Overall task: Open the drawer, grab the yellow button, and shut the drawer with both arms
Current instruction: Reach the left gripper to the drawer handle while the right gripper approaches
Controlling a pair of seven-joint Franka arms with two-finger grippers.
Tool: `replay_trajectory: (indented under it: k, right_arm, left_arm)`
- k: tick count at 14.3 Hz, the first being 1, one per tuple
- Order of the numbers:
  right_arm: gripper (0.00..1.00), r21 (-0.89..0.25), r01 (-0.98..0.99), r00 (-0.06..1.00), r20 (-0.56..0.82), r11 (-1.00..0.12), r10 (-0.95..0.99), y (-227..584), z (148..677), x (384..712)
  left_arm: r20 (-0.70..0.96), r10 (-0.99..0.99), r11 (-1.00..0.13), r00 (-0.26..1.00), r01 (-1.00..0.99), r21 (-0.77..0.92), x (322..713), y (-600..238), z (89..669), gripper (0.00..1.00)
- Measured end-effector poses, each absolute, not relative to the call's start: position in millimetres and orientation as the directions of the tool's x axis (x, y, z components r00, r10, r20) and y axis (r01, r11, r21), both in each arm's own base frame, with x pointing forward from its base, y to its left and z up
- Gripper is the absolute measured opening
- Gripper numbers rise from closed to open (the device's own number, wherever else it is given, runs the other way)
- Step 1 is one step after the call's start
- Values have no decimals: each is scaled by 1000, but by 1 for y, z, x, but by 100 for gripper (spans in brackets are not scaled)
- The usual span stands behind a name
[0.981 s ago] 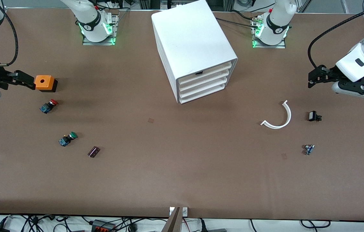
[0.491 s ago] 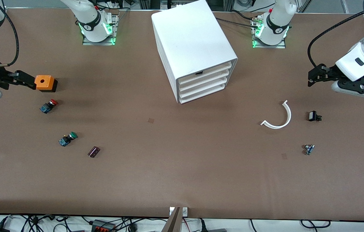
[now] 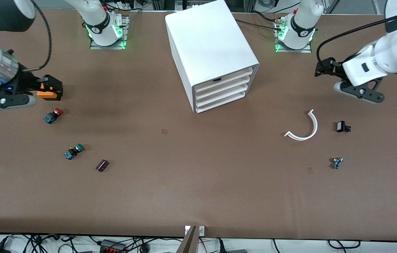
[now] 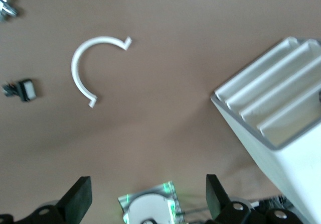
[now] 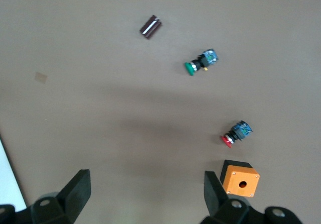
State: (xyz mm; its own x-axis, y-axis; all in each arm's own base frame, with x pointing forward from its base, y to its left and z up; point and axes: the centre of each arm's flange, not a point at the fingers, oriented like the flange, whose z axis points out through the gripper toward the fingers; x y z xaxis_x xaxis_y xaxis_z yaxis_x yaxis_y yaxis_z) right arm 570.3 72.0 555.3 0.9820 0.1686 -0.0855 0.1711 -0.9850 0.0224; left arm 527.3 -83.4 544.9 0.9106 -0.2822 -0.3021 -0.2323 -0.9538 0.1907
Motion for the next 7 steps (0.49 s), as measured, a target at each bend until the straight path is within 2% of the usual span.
replay_trajectory:
  k: [3,7]
  right_arm:
    - [100,-56,188,977,-89,-981,193,97,550,570]
    - [100,-77,242,965,-88,-967,248,135,543,570]
  left_arm:
    - [-393,-364,-901,845,-212,379,528,-107,508,100]
    - [-351,-513,-701,783,-146,698,550,-144,429,100]
